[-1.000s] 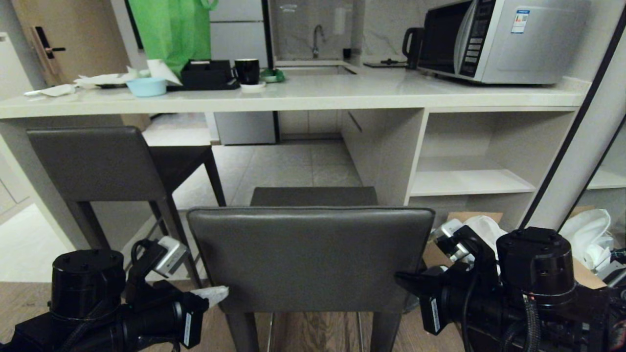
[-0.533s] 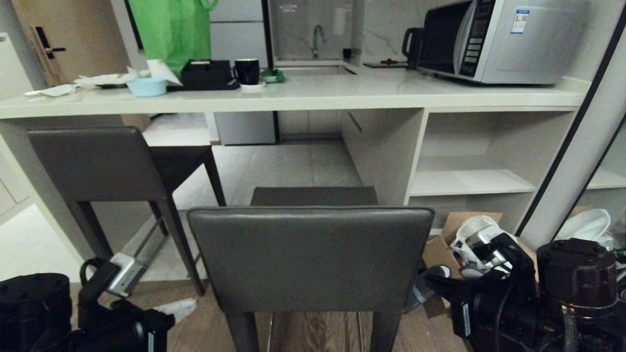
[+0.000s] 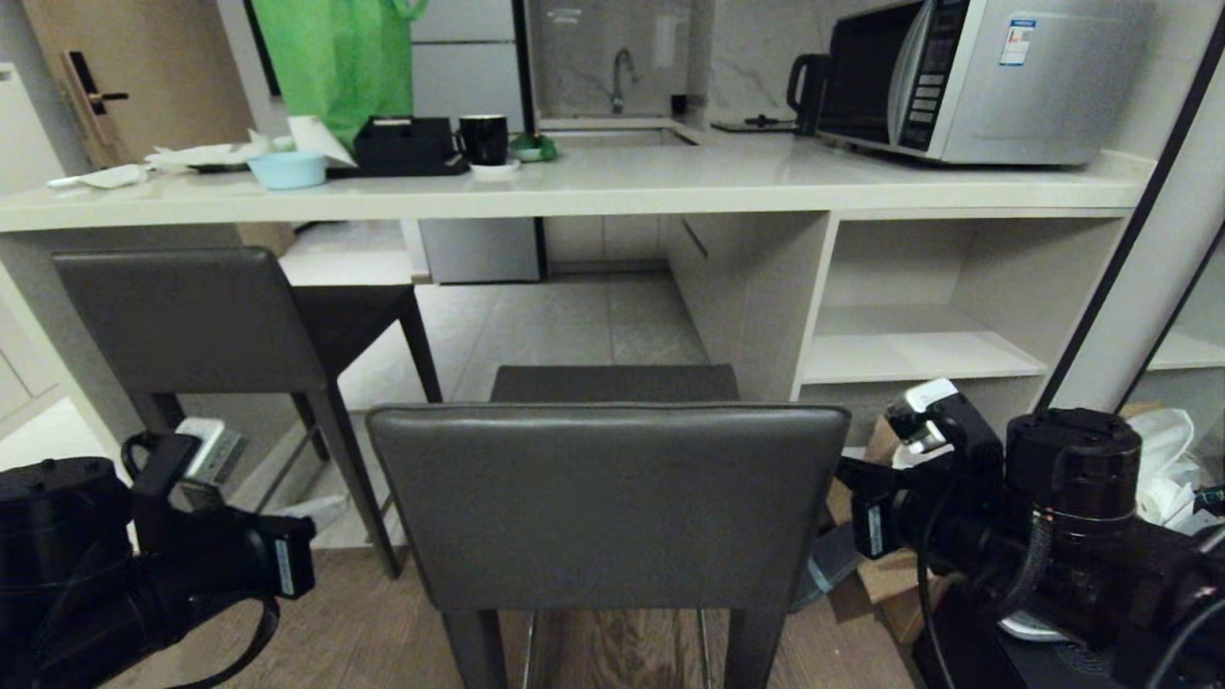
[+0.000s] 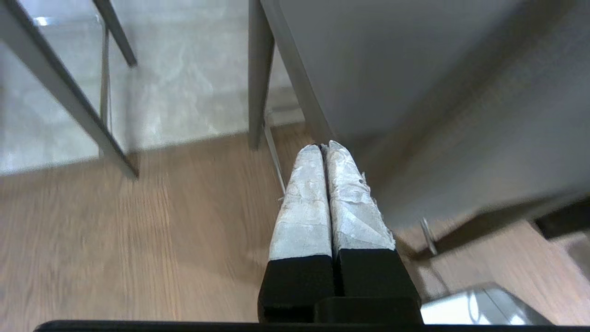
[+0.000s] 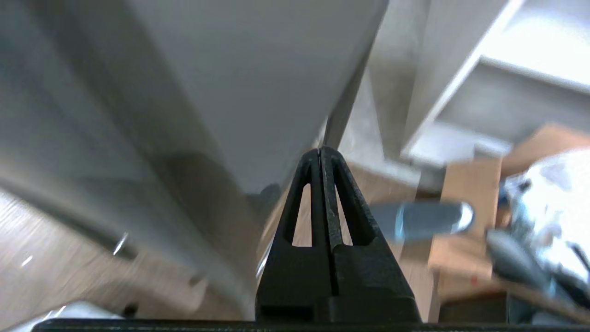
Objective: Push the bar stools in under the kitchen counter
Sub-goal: Push the gray chair back under the dining table
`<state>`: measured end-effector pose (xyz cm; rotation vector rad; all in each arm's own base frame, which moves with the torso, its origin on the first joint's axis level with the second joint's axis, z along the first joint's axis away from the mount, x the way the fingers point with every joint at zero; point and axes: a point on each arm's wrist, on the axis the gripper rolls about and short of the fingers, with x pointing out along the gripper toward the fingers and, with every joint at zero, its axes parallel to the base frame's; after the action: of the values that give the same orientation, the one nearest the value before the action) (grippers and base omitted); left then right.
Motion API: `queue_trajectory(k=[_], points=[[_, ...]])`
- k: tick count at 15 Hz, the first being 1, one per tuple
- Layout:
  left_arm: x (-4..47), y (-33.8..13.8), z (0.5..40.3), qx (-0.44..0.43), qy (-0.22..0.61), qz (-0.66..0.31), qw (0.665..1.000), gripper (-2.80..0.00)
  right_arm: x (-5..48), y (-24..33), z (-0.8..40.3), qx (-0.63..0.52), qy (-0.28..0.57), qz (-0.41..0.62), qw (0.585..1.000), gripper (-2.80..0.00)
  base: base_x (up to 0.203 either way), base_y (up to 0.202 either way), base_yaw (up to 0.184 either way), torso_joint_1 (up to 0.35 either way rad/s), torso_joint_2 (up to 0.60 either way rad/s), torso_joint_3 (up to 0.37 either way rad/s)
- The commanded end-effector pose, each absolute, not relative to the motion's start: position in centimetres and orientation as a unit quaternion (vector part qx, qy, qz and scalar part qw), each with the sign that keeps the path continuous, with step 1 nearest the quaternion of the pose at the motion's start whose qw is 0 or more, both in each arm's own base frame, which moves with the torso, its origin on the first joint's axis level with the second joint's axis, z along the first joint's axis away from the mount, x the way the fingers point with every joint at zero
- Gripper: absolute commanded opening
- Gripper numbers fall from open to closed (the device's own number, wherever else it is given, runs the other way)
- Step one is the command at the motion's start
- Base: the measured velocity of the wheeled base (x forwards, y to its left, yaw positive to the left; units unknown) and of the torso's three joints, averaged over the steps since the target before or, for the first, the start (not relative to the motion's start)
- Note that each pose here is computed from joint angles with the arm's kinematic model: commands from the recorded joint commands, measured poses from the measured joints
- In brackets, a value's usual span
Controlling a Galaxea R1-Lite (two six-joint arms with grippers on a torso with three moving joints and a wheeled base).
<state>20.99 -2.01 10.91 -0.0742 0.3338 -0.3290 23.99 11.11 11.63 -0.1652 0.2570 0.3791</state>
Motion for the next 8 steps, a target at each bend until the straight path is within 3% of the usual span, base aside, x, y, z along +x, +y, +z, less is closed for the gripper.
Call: queue_trajectory(k=[1,5,8], points=[[23.5,-3.6,8.0,-0.027,0.171,-0.167,0.971,-2.80,25.3,12.8,9.4,-0.097,0.121,0.198,0.968,-2.80,0.000,0.000,0.000,0.000,0.00,0.000],[23.3,-7.2,5.1,-0.002,0.167,-0.179,0.970,-2.80,25.7,13.7,8.8,-0.114,0.105,0.196,0.968,-2.80,0.000,0.000,0.000,0.000,0.00,0.000],[24.9,-7.7,5.5,-0.002,0.139,-0.172,0.975,-2.80,25.7,13.7,8.9,-0.113,0.103,0.195,0.969,-2.80,0.000,0.000,0.000,0.000,0.00,0.000]])
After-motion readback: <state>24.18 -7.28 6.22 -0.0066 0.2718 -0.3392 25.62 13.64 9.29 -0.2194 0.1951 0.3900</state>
